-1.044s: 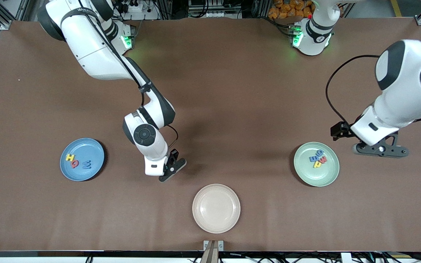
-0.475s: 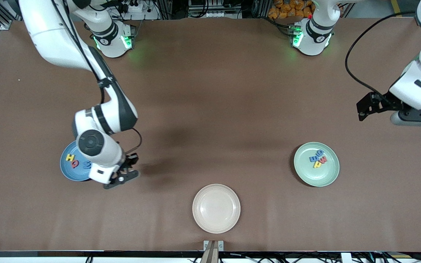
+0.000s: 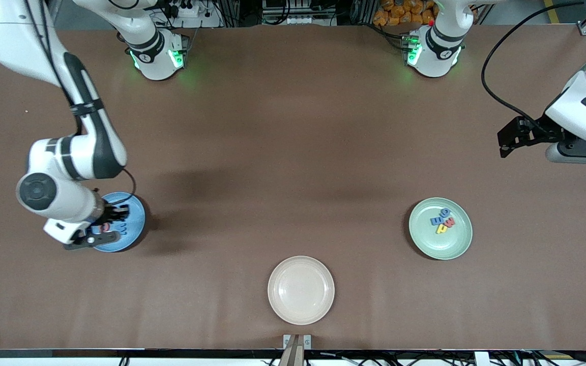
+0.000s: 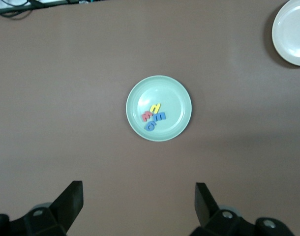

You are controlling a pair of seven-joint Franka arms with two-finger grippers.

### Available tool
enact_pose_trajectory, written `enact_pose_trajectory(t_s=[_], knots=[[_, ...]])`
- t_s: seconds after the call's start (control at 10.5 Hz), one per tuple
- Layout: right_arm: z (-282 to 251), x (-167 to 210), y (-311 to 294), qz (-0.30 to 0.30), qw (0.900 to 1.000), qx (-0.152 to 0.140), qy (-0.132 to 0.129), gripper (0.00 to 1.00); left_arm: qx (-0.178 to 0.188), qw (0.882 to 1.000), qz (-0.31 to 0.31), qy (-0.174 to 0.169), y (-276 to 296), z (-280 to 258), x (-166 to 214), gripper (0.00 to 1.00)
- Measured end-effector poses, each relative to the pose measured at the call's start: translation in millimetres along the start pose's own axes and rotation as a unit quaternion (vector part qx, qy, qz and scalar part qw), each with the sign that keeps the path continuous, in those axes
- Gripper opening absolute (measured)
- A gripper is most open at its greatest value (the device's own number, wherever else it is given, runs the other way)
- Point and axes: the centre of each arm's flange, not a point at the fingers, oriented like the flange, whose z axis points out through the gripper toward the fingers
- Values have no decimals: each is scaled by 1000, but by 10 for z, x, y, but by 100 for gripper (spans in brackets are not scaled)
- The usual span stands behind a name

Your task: Sort uppercase to blue plate, lowercase to green plate

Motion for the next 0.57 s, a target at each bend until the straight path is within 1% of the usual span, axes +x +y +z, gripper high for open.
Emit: enact_pose_trajectory(t_s=[0.09, 0.19, 0.28, 0.38, 0.57], knots=[[88, -83, 184, 5, 1000, 3, -7, 30, 1, 1000, -5, -8, -60, -13, -35, 100], [153, -130, 231, 9, 1000, 6, -13, 31, -5, 1000, -13, -14, -137, -13, -53, 100], [193, -148, 198, 7, 1000, 8, -17, 42, -19, 999, -23, -21, -215, 10, -69, 100], [204, -148, 160, 5, 1000, 9, -18, 55, -34, 998, -31, -33, -271, 67, -100, 100], [165, -141, 153, 4, 1000, 8, -15, 81, -39, 998, -35, -41, -288, 111, -177, 100]])
